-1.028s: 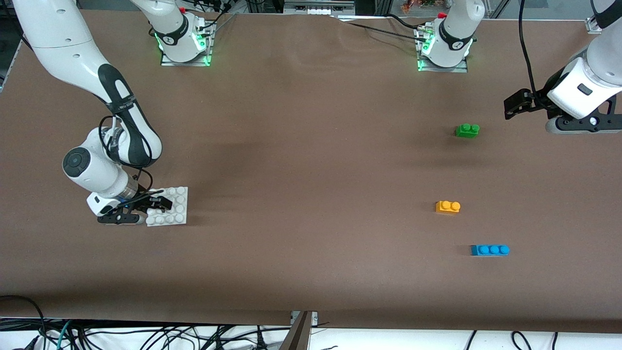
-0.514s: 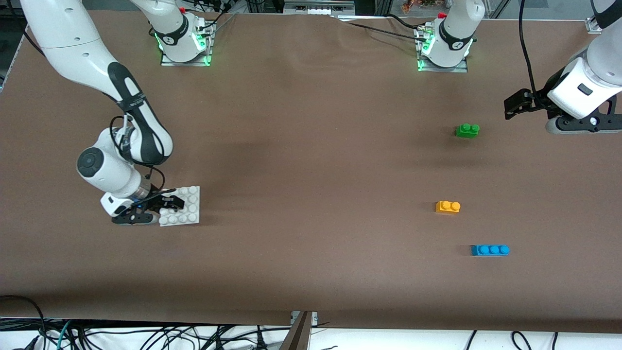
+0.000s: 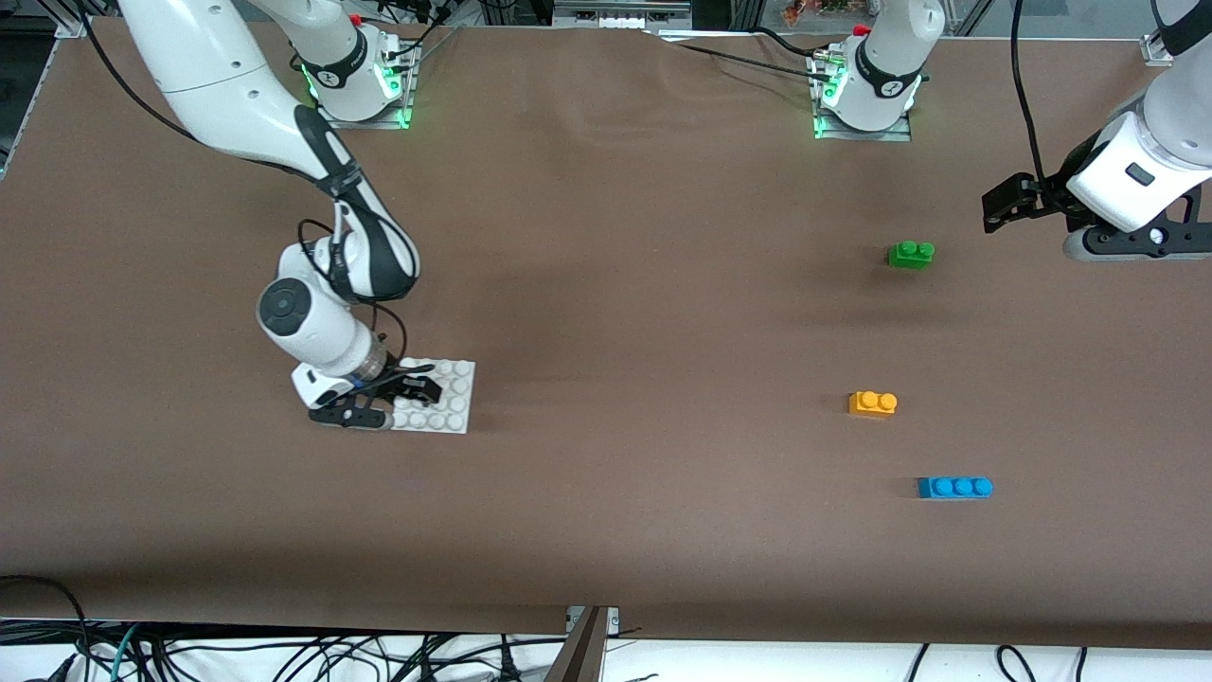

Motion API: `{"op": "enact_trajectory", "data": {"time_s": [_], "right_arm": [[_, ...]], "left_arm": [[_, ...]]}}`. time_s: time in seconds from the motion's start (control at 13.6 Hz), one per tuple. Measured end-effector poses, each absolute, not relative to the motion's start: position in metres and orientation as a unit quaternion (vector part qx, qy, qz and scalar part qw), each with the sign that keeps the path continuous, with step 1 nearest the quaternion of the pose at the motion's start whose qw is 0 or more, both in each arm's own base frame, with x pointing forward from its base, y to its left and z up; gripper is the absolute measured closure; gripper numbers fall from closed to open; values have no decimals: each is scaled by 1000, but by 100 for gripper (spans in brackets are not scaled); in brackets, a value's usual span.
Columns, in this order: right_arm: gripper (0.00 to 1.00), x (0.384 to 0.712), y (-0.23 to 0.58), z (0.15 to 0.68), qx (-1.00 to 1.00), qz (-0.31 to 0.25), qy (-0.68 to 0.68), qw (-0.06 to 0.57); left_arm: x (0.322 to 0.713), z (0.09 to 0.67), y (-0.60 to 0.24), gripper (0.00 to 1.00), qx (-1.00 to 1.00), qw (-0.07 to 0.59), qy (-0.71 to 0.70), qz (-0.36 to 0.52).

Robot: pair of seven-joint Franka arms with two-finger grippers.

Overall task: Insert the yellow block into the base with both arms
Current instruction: 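Slide the white base plate toward the table middle with the right gripper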

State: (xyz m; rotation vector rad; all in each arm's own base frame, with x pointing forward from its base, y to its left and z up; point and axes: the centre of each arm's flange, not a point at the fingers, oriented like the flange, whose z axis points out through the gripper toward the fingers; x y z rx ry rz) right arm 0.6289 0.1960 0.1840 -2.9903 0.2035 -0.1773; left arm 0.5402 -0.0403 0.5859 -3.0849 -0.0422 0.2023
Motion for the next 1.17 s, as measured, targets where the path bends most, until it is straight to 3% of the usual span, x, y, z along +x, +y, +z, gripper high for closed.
{"op": "enact_trajectory", "data": {"time_s": [0.66, 1.17], "right_arm": [[35, 604, 379, 183, -991, -84, 41, 95], [35, 589, 466, 181, -985, -108, 68, 117]], "left_arm": [[540, 586, -40, 0, -997, 25, -14, 65], [540, 586, -40, 0, -997, 25, -14, 65]]}}
